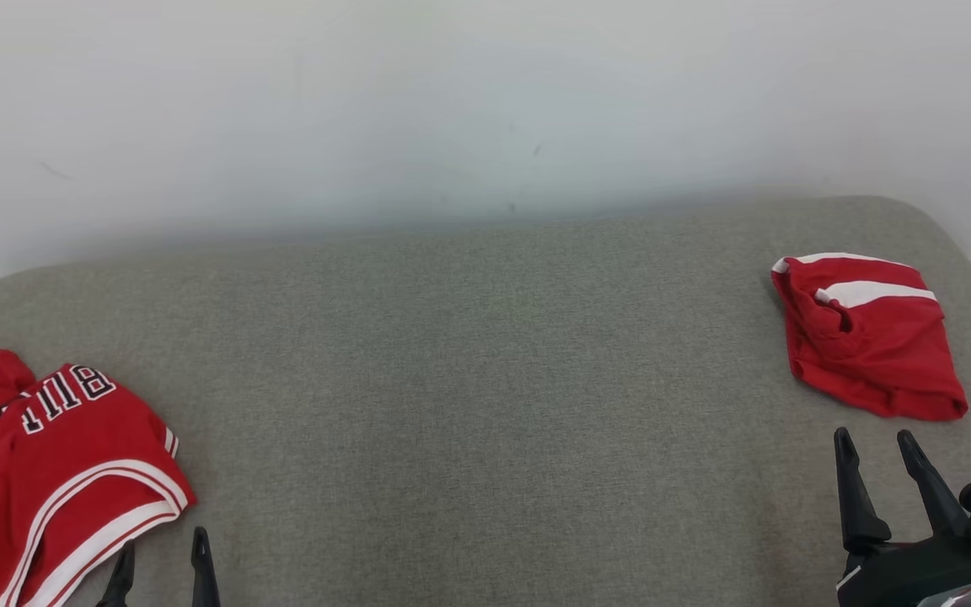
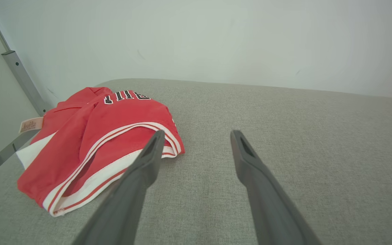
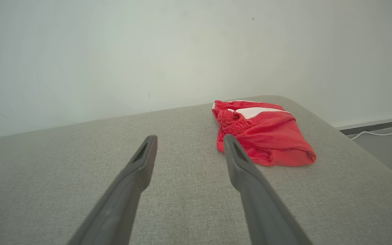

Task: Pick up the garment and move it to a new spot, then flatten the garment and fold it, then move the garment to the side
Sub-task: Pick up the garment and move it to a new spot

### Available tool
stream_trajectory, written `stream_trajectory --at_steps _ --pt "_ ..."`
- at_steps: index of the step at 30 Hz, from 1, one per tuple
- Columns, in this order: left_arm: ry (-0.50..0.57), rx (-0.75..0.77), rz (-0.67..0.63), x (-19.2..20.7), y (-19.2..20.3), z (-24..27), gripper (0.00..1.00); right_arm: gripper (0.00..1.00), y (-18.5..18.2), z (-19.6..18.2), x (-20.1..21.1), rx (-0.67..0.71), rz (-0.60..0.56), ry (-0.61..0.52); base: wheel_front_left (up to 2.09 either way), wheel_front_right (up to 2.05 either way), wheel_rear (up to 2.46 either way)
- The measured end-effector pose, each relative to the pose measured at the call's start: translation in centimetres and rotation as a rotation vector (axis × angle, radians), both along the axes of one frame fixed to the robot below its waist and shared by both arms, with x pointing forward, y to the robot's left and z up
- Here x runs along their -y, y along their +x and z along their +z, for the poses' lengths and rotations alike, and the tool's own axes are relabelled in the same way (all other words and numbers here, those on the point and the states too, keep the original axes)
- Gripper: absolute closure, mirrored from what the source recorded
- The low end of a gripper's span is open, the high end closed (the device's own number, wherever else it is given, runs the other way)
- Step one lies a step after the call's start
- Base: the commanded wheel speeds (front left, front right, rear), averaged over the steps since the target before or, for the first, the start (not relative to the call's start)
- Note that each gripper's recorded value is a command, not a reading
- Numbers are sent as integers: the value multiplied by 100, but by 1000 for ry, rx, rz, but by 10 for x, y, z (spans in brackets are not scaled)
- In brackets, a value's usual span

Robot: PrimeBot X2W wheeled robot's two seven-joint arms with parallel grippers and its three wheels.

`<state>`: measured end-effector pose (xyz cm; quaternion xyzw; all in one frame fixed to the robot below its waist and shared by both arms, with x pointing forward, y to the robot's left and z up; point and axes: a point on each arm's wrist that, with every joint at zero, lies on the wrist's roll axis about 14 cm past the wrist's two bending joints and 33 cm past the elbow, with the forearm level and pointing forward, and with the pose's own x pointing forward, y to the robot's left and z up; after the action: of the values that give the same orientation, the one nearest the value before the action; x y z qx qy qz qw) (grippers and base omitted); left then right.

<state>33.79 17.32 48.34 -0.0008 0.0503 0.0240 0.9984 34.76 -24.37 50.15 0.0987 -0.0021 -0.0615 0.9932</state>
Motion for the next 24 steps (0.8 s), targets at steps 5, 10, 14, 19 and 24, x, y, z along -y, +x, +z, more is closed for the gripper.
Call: stream_trajectory --at_steps 5,10,14,19,24 --pt "4 -1 27 -8 -5 0 0 0 4 -4 -6 -17 21 -2 0 0 0" --pt "5 -3 63 -19 -12 -1 0 0 12 -4 -18 -17 56 0 0 0 0" --pt "6 -11 89 -28 -17 -2 0 0 18 -4 -28 -15 84 2 0 0 0" --pt "10 -13 137 -43 -26 -2 0 0 28 -4 -45 -19 136 -1 0 0 0" --pt "11 -20 193 -59 -39 -3 0 0 38 -5 -65 -24 195 -3 0 0 0"
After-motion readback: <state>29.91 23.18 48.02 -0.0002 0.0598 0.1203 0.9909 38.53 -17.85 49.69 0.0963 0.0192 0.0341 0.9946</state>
